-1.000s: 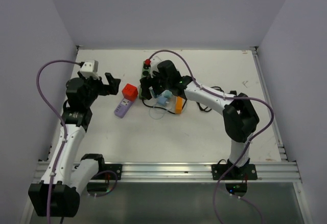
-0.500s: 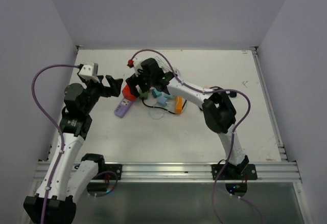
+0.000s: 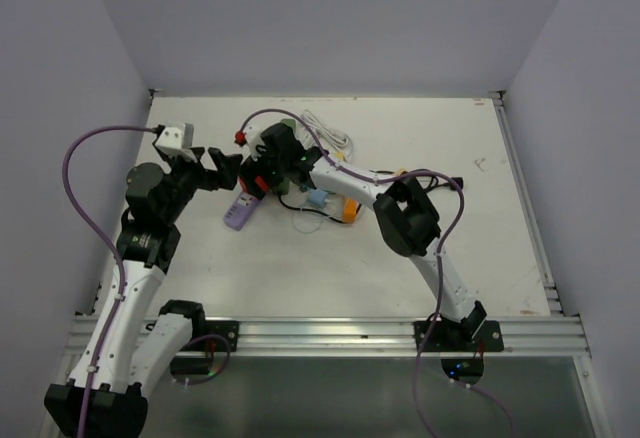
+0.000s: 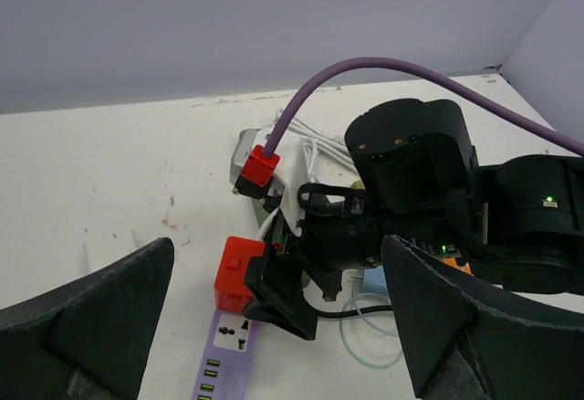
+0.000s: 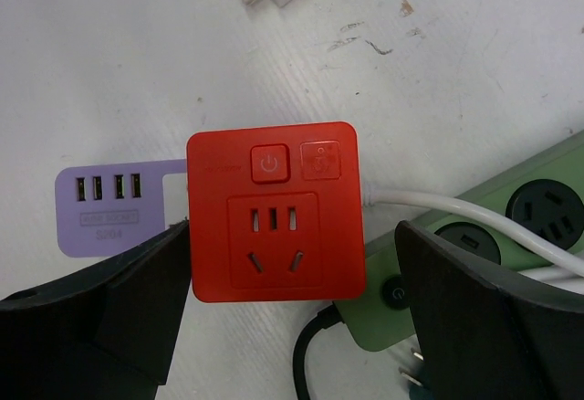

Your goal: Pull the plug off the socket

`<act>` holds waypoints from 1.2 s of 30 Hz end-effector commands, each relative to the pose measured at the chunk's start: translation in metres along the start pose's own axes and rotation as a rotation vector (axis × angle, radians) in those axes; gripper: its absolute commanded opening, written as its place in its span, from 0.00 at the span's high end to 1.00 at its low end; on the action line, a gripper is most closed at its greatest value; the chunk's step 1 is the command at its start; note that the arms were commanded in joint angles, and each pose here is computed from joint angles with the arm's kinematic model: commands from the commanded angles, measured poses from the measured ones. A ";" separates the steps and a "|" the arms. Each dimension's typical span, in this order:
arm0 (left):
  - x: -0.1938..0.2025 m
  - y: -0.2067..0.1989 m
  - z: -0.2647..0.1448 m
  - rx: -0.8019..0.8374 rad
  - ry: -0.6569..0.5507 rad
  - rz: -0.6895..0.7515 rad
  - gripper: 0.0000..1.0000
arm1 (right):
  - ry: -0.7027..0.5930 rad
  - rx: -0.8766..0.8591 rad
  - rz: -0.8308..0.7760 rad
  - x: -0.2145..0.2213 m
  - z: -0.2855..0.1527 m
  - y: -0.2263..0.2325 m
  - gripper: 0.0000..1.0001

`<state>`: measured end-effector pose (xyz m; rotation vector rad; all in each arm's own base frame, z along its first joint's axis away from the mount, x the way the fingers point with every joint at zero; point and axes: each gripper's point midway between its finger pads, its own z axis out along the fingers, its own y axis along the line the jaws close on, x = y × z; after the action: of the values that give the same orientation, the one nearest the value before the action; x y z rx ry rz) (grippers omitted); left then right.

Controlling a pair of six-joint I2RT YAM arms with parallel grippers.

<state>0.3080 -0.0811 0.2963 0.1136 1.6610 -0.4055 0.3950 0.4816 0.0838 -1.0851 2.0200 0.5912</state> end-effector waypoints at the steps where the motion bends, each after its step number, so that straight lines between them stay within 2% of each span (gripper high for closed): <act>1: -0.021 -0.010 -0.001 0.036 -0.042 0.010 0.00 | -0.080 -0.031 -0.032 -0.027 -0.001 0.009 0.09; 3: -0.020 -0.009 -0.001 0.031 -0.039 0.012 0.00 | -0.074 -0.038 -0.030 -0.024 0.001 0.010 0.14; 5: -0.019 -0.009 -0.001 0.036 -0.036 0.018 0.00 | -0.083 -0.043 -0.030 -0.025 0.002 0.011 0.27; 6: -0.018 -0.008 -0.001 0.032 -0.036 0.019 0.00 | -0.081 -0.048 -0.028 -0.021 0.003 0.012 0.37; 7: -0.017 -0.007 0.000 0.026 -0.032 0.017 0.00 | -0.087 -0.059 -0.029 -0.022 0.002 0.014 0.52; 9: -0.017 -0.005 0.001 0.016 -0.034 0.013 0.00 | -0.091 -0.065 -0.030 -0.024 0.001 0.015 0.63; 10: -0.017 -0.003 0.001 0.005 -0.035 0.010 0.00 | -0.088 -0.066 -0.031 -0.024 -0.001 0.015 0.74; 13: -0.016 0.000 0.001 -0.005 -0.037 0.005 0.00 | -0.093 -0.049 -0.032 -0.025 -0.010 0.014 0.91; 14: -0.015 0.000 0.001 -0.006 -0.040 0.002 0.00 | -0.108 -0.035 -0.029 -0.029 -0.013 0.012 0.94; 18: -0.005 0.001 0.008 -0.003 -0.021 -0.045 0.00 | -0.131 0.033 -0.010 -0.035 -0.040 0.004 0.98; 20: -0.003 0.000 0.009 0.009 -0.019 -0.073 0.00 | -0.170 0.053 0.012 -0.054 -0.067 0.004 0.99; 21: -0.003 0.002 0.008 0.005 -0.020 -0.083 0.00 | -0.158 0.070 0.020 -0.046 -0.071 0.002 1.00; 23: 0.000 0.006 0.009 -0.016 -0.016 -0.110 0.00 | -0.235 0.082 0.027 -0.068 -0.097 0.002 1.00; 26: 0.010 0.011 0.011 -0.036 0.006 -0.154 0.00 | -0.281 0.083 0.066 -0.077 -0.121 0.003 1.00; 27: 0.004 0.010 0.013 -0.025 -0.018 -0.149 0.00 | -0.286 0.089 0.068 -0.078 -0.126 0.003 1.00; 32: 0.020 0.006 0.021 0.019 0.037 -0.180 0.00 | -0.291 0.166 0.092 -0.064 -0.150 -0.009 1.00; 36: 0.046 -0.019 0.030 0.187 0.133 -0.240 0.00 | -0.310 0.217 0.129 -0.046 -0.177 -0.017 1.00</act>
<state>0.3276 -0.0919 0.2565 0.0011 1.7742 -0.5815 0.3507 0.3916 0.1822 -0.8324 1.9432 0.5489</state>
